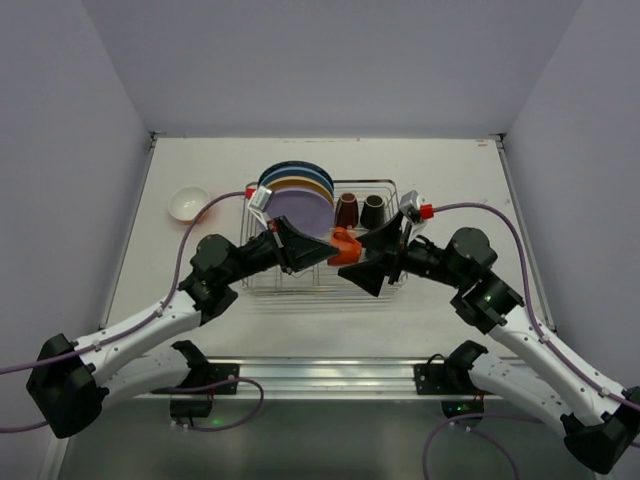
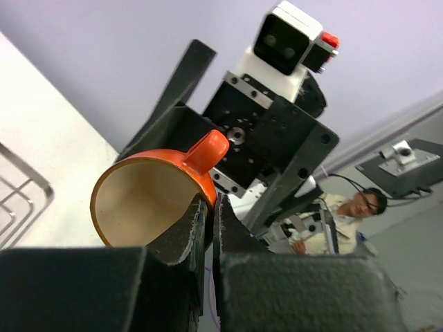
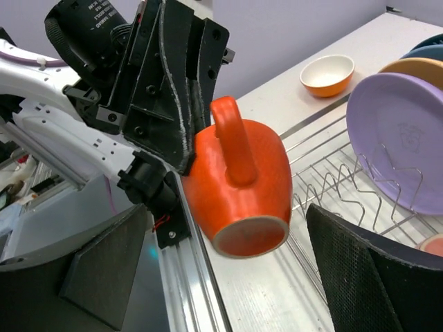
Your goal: Unload the mixed dishes from the dish rack
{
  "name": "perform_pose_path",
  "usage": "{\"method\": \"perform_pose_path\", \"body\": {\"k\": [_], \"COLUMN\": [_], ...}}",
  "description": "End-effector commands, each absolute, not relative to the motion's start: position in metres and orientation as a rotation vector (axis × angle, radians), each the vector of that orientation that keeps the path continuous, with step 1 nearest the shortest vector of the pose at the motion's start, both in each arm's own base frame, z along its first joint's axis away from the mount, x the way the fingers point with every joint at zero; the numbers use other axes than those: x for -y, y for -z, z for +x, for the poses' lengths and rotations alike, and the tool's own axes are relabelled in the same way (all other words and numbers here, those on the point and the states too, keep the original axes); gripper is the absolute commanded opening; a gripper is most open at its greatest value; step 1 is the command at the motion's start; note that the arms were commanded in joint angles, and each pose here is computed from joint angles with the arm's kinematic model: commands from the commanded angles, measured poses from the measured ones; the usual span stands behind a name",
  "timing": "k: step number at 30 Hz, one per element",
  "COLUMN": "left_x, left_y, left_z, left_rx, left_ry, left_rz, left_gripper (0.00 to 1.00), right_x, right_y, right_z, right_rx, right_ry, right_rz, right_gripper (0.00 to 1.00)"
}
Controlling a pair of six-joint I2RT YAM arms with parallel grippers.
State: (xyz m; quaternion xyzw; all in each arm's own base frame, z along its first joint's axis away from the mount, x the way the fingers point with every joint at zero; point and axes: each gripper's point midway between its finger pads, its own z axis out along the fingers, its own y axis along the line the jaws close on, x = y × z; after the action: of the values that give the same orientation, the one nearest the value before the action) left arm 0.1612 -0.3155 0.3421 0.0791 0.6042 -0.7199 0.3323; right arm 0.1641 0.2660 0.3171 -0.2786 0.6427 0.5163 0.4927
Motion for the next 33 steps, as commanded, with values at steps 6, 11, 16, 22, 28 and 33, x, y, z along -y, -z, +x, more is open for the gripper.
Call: {"method": "perform_pose_path", "body": {"k": [6,11,16,22,28,33], "left_x": [0.289,0.269,0.217,0.105,0.016,-0.032], "left_y": [-0.364,-0.347,-0.323,-0.270,-0.221,-0.190], "left_z": [0.202,0.231,0.268,0.316,0.315,0.303], "left_rx": [-1.579,-1.701,-1.879,-2.117,-2.202,-2.253], "left_ry": [1.481,1.169,0.679,0.221,-0.019,-0.297], "left_rz": [0.104,0.082,-0.002,-0.134,-0.371,-0.504], "left_gripper": [0.00,0.00,0.00,0.00,0.00,0.00], "right_x": [-0.260,-0.252,-0.226,-0.192,-0.175,-0.168], "right_y": [-0.318,-0.319,-0.315,-0.297,-0.268,-0.265], "right_z": [0.166,0.160,0.170,0.204,0.222,0.222], "right_rx": [-1.565,-1.602,-1.696,-1.878,-1.993,-1.998], "right_ry": [-1.206,-1.176,-1.010,-0.766,-0.600,-0.564], "right_rz": [-0.665,-0.681,-0.589,-0.320,-0.212,-0.204], "right_gripper": [0.99,0.99,0.99,0.99,0.99,0.99]}}
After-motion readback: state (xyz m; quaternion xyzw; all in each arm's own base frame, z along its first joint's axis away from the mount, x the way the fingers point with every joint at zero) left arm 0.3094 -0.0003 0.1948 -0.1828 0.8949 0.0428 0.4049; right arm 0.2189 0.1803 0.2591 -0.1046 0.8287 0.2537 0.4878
